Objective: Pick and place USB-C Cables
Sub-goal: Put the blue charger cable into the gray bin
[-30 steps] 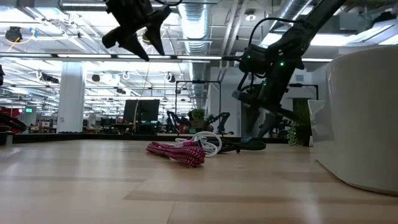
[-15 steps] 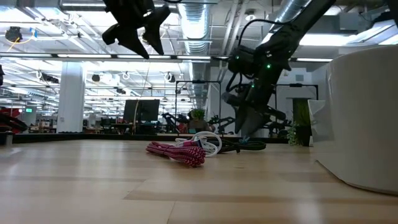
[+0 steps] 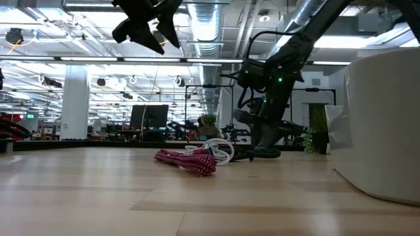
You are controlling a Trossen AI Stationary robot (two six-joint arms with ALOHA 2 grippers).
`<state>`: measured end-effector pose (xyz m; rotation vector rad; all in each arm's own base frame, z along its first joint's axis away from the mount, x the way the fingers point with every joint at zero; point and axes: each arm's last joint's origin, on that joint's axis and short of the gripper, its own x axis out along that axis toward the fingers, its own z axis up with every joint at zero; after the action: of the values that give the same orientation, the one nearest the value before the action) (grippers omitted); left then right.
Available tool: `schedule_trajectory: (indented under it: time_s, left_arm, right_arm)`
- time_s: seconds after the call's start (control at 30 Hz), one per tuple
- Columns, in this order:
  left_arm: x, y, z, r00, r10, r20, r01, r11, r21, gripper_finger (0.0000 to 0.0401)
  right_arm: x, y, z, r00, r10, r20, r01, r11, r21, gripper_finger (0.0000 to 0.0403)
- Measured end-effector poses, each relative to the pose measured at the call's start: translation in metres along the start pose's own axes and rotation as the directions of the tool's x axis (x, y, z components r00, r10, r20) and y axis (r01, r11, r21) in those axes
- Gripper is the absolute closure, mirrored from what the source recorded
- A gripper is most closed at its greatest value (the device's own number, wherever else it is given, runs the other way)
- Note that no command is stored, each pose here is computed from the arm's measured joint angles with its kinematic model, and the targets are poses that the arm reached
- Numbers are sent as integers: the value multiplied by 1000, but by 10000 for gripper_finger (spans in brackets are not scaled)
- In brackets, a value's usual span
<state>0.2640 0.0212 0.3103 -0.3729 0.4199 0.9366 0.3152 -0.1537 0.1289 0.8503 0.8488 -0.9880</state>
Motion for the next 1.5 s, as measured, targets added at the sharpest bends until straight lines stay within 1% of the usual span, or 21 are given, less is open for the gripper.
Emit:
schedule_trajectory:
  time_s: [0.13,0.17,0.2,0.27,0.33,0.4,0.53,0.63,0.73,0.87,0.97,1.07,1.17,1.23,1.3,1.43,1.47,1.5]
  left_arm:
    - [0,0,1,1000,0,11,0,1000,-3,182]
    - [0,-1,1,1000,0,12,0,1000,-5,182]
    - [0,-1,1,1000,-3,12,3,1000,-6,182]
    - [0,-2,1,1000,-27,0,27,1000,-12,182]
    - [0,-4,2,997,-78,-15,78,997,-4,182]
    - [0,-8,4,991,-132,-18,132,991,11,182]
    - [-2,-14,10,973,-229,-1,229,973,29,182]
    - [-3,-18,14,955,-295,19,294,955,44,182]
    - [-4,-21,17,943,-332,36,330,942,60,182]
    - [-5,-23,21,927,-368,65,363,929,77,182]
    - [-7,-28,25,892,-443,87,435,895,97,182]
    - [-11,-33,30,835,-539,112,527,842,116,182]
    - [-16,-37,34,784,-605,137,591,796,131,182]
    - [-19,-40,34,762,-631,145,615,776,143,182]
    - [-23,-43,34,745,-649,154,632,760,149,182]
    - [-27,-51,29,721,-675,156,657,738,156,182]
    - [-26,-53,28,718,-679,152,660,734,159,182]
    - [-26,-54,25,721,-680,135,660,733,163,182]
  right_arm:
    - [-3,-2,1,1000,-12,-1,12,1000,-25,360]
    - [-3,-2,1,1000,-8,-1,8,999,-42,377]
    - [-3,-2,2,1000,-6,0,5,999,-51,385]
    - [-6,-2,3,1000,20,-18,-21,998,-54,382]
    - [-11,0,3,998,56,-29,-57,996,-63,379]
    - [-24,6,2,995,101,-19,-102,991,-91,387]
    - [-64,16,5,978,200,54,-190,970,-151,391]
    - [-105,16,6,961,250,121,-224,955,-194,391]
    - [-147,6,4,939,293,180,-248,940,-234,391]
    - [-197,-21,-10,904,346,253,-286,926,-245,391]
    - [-233,-45,-27,865,396,308,-325,910,-257,391]
    - [-256,-67,-53,820,470,327,-398,878,-265,392]
    - [-267,-83,-79,761,560,326,-491,827,-276,392]
    - [-268,-92,-96,732,608,308,-544,793,-273,392]
    - [-266,-97,-112,704,650,285,-582,759,-293,392]
    - [-261,-95,-147,613,754,236,-664,653,-363,390]
    - [-260,-94,-155,590,773,233,-677,631,-379,390]
    - [-259,-93,-163,575,783,239,-681,619,-391,391]
